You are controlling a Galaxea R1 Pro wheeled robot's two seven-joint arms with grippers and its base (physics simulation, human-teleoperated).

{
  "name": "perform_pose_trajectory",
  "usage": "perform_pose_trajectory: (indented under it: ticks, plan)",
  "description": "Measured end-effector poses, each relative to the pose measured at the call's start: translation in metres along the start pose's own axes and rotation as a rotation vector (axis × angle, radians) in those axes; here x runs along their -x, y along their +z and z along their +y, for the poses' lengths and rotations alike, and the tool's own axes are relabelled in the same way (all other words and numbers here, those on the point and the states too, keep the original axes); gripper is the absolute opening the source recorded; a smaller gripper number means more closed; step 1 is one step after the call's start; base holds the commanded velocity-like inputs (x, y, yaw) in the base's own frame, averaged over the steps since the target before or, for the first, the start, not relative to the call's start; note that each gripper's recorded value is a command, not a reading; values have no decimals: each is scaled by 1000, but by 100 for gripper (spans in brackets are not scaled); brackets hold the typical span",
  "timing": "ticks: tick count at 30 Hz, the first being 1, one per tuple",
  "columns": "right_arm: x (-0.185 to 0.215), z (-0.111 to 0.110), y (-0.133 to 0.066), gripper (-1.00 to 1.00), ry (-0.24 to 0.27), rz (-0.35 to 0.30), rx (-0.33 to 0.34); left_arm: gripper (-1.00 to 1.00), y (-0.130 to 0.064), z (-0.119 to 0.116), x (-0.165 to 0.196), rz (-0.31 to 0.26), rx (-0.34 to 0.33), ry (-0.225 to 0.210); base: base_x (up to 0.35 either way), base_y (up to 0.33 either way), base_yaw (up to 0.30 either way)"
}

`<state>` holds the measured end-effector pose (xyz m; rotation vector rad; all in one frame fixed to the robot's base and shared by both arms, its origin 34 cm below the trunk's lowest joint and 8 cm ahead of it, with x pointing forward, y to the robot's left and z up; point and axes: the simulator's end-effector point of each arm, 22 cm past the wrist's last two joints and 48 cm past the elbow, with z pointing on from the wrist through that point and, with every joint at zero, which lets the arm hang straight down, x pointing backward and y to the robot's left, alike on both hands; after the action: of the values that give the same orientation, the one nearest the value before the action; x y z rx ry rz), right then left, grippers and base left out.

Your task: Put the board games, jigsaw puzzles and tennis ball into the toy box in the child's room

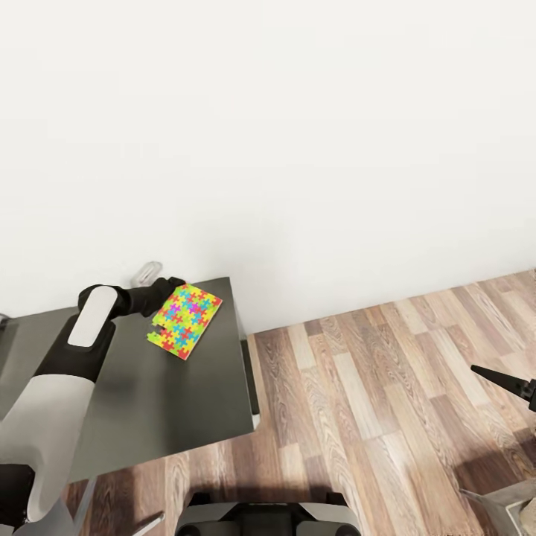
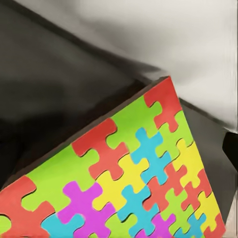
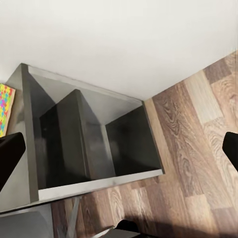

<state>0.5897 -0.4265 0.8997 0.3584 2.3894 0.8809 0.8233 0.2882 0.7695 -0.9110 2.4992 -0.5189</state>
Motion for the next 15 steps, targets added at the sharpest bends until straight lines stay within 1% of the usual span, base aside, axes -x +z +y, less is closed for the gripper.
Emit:
perform_pose_trajectory:
  ticks: [8,15]
  plan:
    - [0,0,0,100,0,0,0,100,1,-4,-2,4,-13,-12,-129,-69,-18]
    - [0,0,0,100,0,0,0,100,1,-5,-3,5,-14,-10,-64,-38,-5]
